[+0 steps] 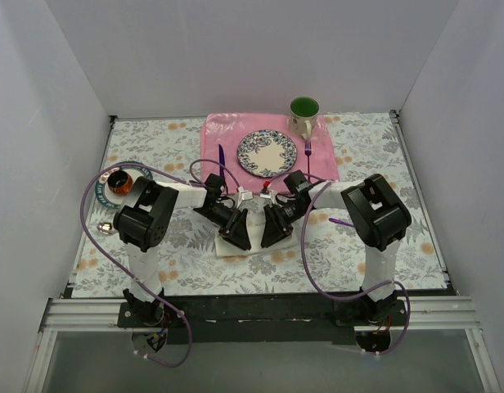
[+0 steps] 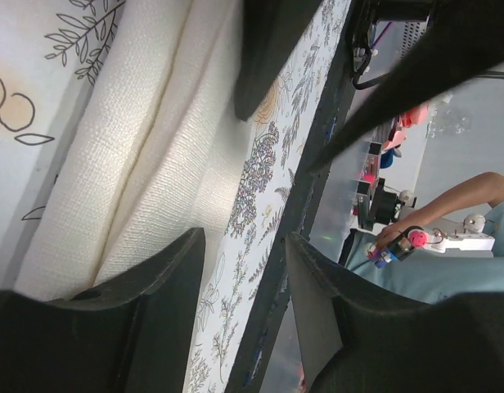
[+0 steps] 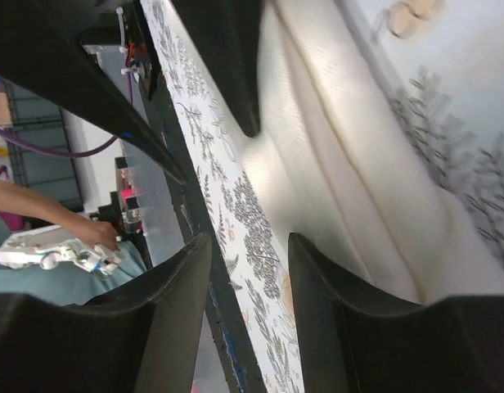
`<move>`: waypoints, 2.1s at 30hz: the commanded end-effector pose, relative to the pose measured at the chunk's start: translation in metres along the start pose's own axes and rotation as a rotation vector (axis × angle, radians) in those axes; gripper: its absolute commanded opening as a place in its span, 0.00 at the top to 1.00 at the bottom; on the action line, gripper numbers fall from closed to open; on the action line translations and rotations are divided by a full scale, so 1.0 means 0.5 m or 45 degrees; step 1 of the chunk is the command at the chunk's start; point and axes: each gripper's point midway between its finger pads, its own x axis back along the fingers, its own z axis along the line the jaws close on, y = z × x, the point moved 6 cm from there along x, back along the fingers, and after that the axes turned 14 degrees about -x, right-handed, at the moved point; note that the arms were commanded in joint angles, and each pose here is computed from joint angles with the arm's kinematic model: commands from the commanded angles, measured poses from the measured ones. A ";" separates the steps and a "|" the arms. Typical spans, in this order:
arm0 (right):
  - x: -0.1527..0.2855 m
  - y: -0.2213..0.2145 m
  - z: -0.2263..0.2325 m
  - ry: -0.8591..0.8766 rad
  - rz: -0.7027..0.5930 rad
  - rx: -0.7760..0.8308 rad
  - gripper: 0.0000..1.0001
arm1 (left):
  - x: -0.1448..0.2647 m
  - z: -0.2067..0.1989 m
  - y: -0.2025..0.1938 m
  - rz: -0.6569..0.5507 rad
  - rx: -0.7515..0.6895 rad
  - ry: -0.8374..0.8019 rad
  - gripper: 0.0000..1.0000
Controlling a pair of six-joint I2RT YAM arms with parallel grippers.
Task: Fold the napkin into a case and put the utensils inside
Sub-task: Smooth out the smaller rectangle-folded napkin at the center of the board.
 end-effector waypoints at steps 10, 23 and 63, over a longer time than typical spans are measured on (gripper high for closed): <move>0.063 -0.054 -0.117 -0.233 0.015 -0.061 0.48 | 0.013 0.071 -0.053 0.090 0.084 0.193 0.55; 0.111 -0.089 -0.131 -0.302 0.032 -0.066 0.48 | 0.014 0.080 -0.047 0.084 0.103 0.206 0.55; 0.212 0.046 -0.018 -0.309 -0.310 0.160 0.47 | -0.007 -0.048 0.195 -0.073 -0.667 0.517 0.23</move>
